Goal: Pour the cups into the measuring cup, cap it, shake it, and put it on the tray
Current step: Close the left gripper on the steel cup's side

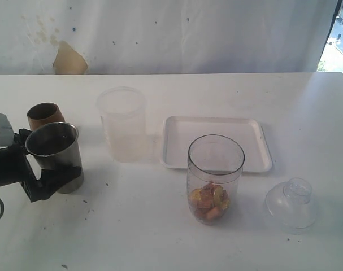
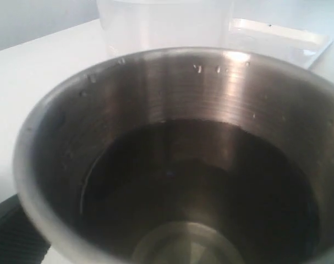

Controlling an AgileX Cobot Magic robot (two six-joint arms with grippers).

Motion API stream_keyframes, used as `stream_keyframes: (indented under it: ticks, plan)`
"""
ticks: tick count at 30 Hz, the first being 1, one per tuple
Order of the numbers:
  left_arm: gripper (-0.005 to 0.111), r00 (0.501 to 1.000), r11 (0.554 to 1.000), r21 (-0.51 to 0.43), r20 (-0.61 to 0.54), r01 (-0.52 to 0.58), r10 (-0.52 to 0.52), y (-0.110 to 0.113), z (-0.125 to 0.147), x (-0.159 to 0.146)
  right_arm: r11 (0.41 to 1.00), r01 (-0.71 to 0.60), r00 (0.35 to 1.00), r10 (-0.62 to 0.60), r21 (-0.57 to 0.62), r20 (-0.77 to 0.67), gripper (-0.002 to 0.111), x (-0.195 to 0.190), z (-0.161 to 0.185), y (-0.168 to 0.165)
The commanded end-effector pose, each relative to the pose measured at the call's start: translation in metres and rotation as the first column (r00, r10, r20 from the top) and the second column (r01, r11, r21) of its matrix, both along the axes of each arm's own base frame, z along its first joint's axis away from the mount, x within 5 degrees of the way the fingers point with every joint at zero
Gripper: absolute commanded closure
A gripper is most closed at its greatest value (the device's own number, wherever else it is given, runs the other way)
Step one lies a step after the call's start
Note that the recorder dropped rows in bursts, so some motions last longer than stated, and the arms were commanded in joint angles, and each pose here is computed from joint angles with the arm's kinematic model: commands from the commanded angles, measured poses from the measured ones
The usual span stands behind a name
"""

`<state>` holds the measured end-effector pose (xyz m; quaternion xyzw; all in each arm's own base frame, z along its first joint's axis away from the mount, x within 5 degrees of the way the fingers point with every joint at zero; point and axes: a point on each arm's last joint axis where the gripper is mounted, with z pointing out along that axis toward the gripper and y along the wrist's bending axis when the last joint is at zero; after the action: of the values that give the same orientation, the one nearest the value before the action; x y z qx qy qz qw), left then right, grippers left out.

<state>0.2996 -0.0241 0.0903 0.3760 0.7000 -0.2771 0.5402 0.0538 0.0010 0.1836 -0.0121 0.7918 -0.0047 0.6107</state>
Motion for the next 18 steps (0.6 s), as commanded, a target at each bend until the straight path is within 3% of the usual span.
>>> stream_keyframes:
  ticks: [1, 18]
  plan:
    - [0.002, 1.0, 1.0, -0.013, 0.006, -0.011, 0.011, -0.001, 0.002, 0.001, 1.0, 0.002, 1.0, -0.002, 0.0, 0.008, 0.108, 0.0, -0.001, 0.0]
    - [0.002, 1.0, 1.0, -0.022, 0.007, 0.003, -0.003, -0.014, 0.003, 0.002, 1.0, 0.002, 1.0, -0.002, 0.0, 0.008, 0.108, 0.0, -0.001, 0.0]
